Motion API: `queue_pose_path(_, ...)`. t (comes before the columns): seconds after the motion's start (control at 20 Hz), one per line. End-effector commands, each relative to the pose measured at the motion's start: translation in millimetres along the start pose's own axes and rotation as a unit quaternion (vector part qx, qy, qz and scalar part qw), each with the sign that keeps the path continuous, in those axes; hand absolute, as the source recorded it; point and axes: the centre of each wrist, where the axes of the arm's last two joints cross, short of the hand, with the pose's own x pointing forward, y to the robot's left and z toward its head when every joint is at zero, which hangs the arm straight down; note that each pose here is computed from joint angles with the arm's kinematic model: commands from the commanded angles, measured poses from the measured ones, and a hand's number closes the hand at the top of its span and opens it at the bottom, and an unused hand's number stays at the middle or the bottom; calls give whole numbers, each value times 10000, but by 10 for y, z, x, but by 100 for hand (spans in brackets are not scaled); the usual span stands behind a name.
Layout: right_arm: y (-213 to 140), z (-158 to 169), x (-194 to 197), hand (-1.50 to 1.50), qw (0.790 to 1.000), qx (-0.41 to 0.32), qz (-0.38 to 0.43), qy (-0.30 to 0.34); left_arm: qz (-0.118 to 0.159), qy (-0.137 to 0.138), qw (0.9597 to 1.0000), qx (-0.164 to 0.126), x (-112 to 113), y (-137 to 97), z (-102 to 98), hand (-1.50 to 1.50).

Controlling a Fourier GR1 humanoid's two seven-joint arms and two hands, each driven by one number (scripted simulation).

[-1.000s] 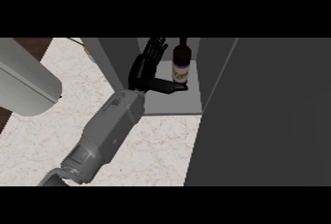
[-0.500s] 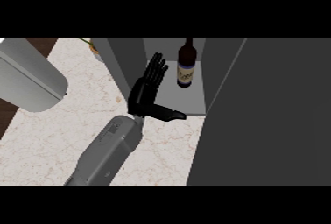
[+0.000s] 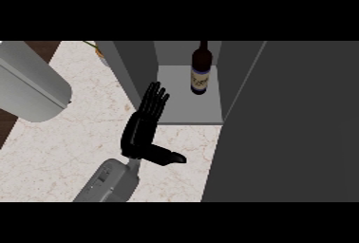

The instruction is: Pick up the wine, place it into the cabinet and close the cabinet

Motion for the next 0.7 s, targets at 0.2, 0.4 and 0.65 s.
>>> queue_pose_path(0.2,11,112,473,-150,9967,673,-403,-199,169,-79,9997,135,311,411,555,-150)
queue_pose_path(0.4,9,153,539,-150,9906,1184,-684,-41,87,-161,9996,216,313,538,761,-150)
queue_pose_path(0.65,82,175,365,150,9738,2161,-676,187,-100,-409,9988,256,541,788,884,-150)
